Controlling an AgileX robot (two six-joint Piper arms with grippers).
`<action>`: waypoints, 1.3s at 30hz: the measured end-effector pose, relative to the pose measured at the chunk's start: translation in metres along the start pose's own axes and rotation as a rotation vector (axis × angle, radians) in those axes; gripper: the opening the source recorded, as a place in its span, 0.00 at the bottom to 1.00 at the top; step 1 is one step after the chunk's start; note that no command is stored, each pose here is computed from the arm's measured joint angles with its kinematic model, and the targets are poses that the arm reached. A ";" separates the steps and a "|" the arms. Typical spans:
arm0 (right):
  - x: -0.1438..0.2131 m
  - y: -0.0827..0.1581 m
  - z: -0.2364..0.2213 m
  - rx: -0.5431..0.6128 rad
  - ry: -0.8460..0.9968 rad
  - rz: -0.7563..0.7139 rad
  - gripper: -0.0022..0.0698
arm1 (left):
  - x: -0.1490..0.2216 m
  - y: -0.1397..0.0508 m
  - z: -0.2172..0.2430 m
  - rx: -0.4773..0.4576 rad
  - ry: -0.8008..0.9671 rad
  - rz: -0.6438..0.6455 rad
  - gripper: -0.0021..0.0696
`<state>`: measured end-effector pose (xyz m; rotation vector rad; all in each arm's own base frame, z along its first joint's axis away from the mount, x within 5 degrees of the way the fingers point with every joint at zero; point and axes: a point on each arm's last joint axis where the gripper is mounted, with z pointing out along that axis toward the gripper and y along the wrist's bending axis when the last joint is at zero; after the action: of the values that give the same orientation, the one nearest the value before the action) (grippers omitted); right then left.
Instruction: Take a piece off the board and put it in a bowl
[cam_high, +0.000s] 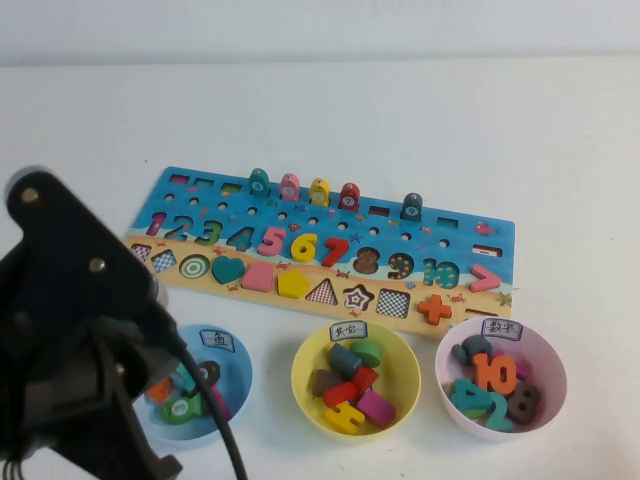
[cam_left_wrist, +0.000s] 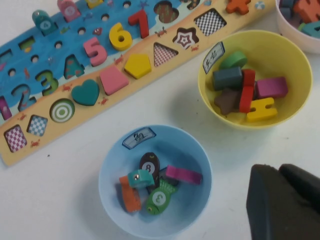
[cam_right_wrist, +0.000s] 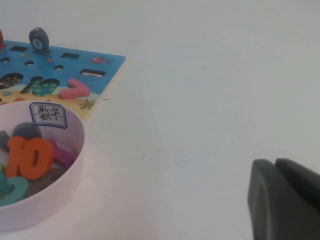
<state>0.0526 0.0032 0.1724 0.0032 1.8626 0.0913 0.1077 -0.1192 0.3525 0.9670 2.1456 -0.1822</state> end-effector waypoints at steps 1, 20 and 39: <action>0.000 0.000 0.000 0.000 0.000 0.000 0.01 | 0.002 0.000 -0.001 0.001 0.013 -0.003 0.03; 0.000 0.000 0.000 0.000 0.000 0.000 0.01 | 0.107 0.032 0.036 -0.232 -0.384 -0.264 0.03; 0.000 0.000 0.000 0.000 0.000 0.000 0.01 | 0.204 0.022 0.036 -0.613 -0.601 -0.554 0.03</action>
<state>0.0526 0.0032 0.1724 0.0032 1.8626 0.0913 0.0577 0.0008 0.1893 -0.0555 1.6818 -0.0572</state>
